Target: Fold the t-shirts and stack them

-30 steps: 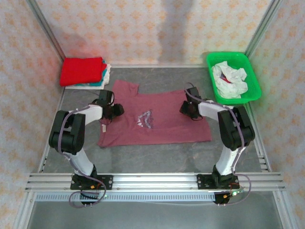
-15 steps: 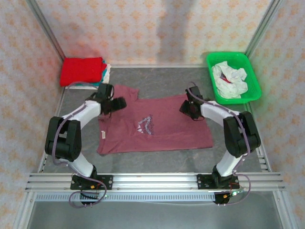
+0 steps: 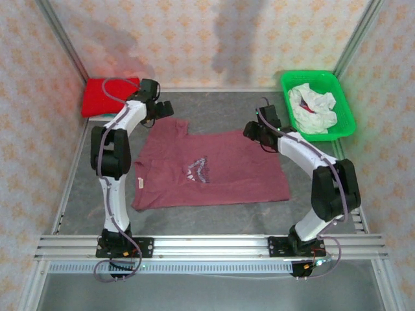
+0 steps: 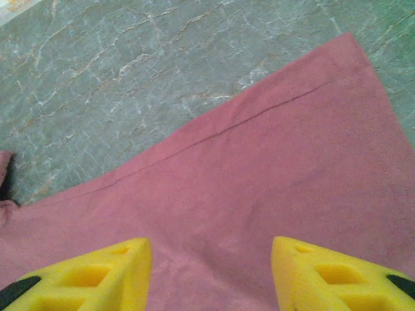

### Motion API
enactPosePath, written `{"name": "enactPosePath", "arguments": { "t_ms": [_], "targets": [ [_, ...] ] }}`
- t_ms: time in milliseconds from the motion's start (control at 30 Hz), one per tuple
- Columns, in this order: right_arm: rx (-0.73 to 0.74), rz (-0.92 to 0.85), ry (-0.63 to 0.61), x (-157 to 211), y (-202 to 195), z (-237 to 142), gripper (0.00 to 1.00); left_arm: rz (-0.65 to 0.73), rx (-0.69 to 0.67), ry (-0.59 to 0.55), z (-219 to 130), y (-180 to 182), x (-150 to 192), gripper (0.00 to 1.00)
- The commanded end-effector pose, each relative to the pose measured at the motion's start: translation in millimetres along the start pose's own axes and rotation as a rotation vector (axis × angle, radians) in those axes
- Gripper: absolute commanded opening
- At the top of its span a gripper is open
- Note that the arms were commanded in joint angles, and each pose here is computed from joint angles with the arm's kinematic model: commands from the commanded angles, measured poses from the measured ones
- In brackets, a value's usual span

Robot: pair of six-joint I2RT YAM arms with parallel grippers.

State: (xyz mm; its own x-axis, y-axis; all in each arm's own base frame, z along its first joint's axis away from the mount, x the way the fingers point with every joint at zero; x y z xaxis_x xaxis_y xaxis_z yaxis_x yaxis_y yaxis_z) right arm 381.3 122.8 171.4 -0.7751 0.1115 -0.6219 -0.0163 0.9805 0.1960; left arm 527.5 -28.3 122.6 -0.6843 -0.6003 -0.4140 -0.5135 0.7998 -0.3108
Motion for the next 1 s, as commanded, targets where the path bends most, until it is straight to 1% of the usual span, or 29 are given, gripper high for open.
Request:
{"name": "enactPosePath", "arguments": {
  "t_ms": [0, 167, 267, 400, 533, 600, 733, 767, 833, 900, 967],
  "targets": [
    [0.047, -0.038, -0.021, 3.8, -10.5, -11.7, 0.52, 0.006, -0.084, 0.004, 3.1, 6.9, -10.9, 0.92],
    [0.067, -0.036, -0.012, 11.4, -19.6, -15.2, 0.52, 0.001, -0.118, 0.030, 29.5, 7.7, -11.0, 0.87],
    [0.071, -0.035, -0.015, 13.9, -22.4, -17.0, 0.52, 0.010, -0.136, 0.046, 43.2, 8.6, -11.0, 0.86],
    [0.070, -0.035, -0.015, 15.1, -23.5, -18.4, 0.51, 0.016, -0.153, 0.036, 52.7, 9.9, -17.1, 0.86],
    [0.070, -0.039, -0.013, 17.2, -23.8, -19.0, 0.51, 0.005, -0.149, 0.063, 61.4, 9.8, -18.7, 0.83],
    [0.074, -0.042, -0.014, 17.6, -24.8, -19.4, 0.51, 0.006, -0.132, 0.072, 64.1, 7.6, -18.0, 0.77],
    [0.080, -0.041, -0.013, 16.4, -25.8, -21.2, 0.51, 0.010, -0.116, 0.100, 66.8, 7.0, -13.3, 0.50],
    [0.078, -0.043, -0.020, 15.3, -25.4, -22.5, 0.51, 0.011, -0.115, 0.104, 67.1, 7.2, -11.9, 0.44],
    [0.081, -0.041, -0.030, 13.2, -26.0, -23.7, 0.51, 0.010, -0.107, 0.103, 66.6, 6.4, -11.7, 0.40],
    [0.079, -0.042, -0.033, 10.8, -25.4, -24.0, 0.51, 0.017, -0.099, 0.101, 64.7, 4.8, -13.0, 0.27],
    [0.080, -0.044, -0.037, 7.5, -25.3, -23.4, 0.51, 0.021, -0.096, 0.088, 60.0, 2.9, -16.4, 0.21]
  ]
}}
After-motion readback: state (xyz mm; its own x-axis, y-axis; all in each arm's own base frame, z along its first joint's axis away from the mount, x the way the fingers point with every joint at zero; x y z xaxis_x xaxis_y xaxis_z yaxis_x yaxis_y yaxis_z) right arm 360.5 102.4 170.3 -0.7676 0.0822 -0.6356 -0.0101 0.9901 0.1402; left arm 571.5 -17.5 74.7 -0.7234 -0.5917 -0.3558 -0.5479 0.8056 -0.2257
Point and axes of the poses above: each hand's point on the last joint's axis, 136 mm out from that joint toward the fingers, its own z axis out along the fingers, its own y axis along the line the jaws close on, x = y × z, the point moved 5 cm from there along -z, back along the fingers, and after that the axes turned 15 degrees about -z, right-handed, at the moved point
